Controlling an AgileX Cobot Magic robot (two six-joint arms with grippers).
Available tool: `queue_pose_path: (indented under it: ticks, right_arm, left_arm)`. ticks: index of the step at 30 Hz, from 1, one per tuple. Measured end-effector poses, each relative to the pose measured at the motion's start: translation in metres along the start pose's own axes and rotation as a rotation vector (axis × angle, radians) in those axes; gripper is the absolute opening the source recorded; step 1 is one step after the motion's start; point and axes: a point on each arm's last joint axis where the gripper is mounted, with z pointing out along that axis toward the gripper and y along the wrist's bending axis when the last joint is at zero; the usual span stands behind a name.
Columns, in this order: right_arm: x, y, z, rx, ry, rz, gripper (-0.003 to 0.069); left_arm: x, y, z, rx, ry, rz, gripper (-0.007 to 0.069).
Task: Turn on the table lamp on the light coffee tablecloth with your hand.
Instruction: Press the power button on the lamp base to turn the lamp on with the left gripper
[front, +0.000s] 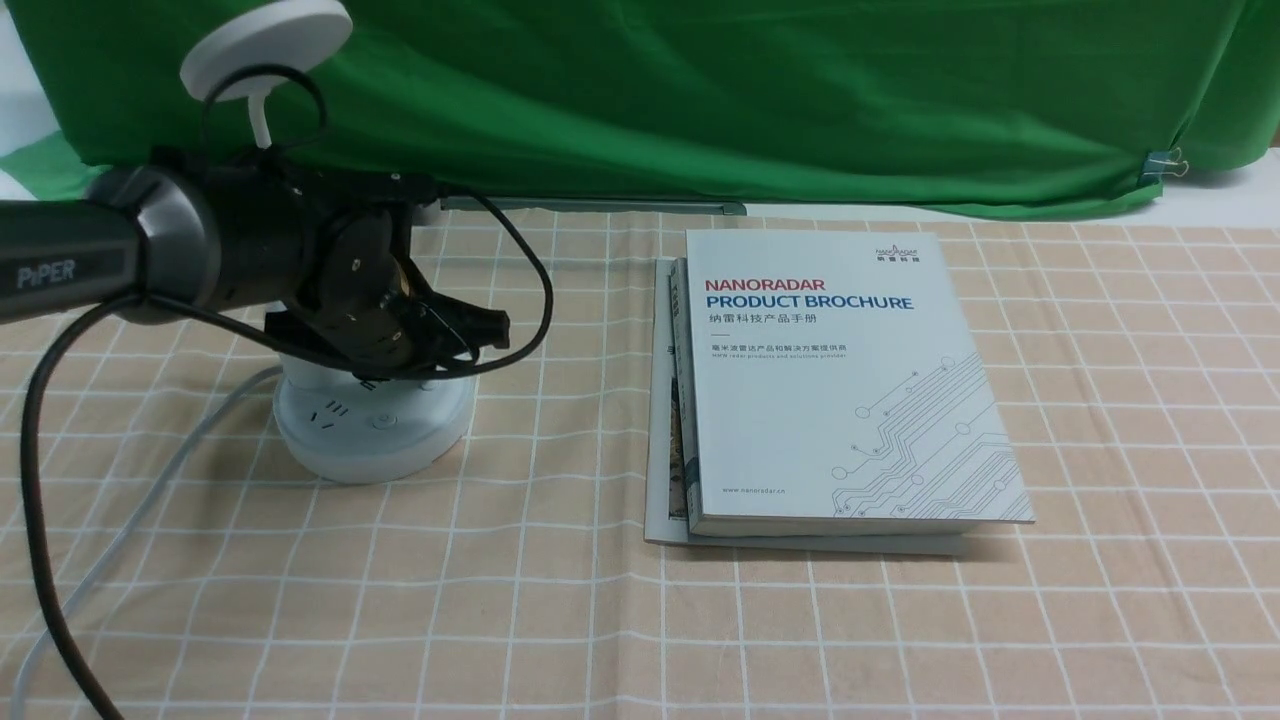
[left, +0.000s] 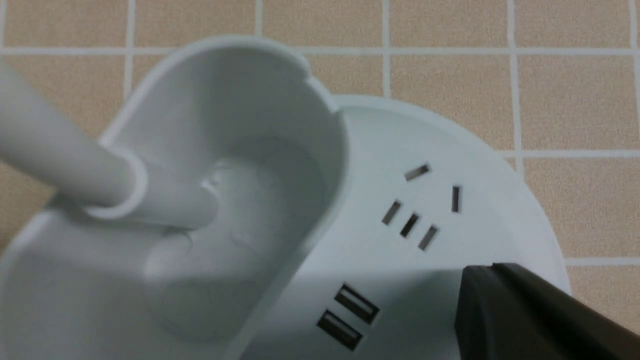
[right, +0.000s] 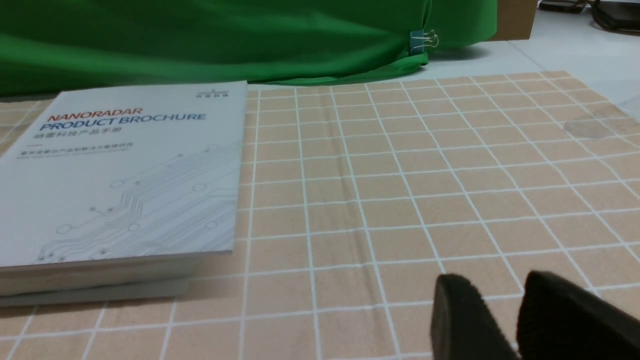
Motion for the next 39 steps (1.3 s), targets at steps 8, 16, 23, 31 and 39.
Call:
queue_pose_path:
  ticks: [8, 16, 23, 31, 39]
  right_arm:
    - [0.0, 0.0, 0.0, 0.0, 0.0, 0.0, 0.0241]
    - [0.0, 0.0, 0.0, 0.0, 0.001, 0.0, 0.0241]
    - [0.0, 0.0, 0.0, 0.0, 0.001, 0.0, 0.0241]
    - [0.0, 0.0, 0.0, 0.0, 0.0, 0.0, 0.0241]
    - [0.0, 0.0, 0.0, 0.0, 0.0, 0.0, 0.0241]
  left_arm:
    - [0.001, -0.001, 0.005, 0.009, 0.004, 0.0, -0.0001]
    - [0.001, -0.003, 0.013, 0.016, 0.0, 0.017, -0.0001]
    - [-0.002, -0.004, 0.01, 0.026, -0.013, 0.029, -0.0001]
    - [-0.007, -0.002, -0.017, 0.027, -0.032, 0.021, -0.0001]
    - [-0.002, -0.002, -0.006, 0.017, 0.004, 0.033, -0.0001]
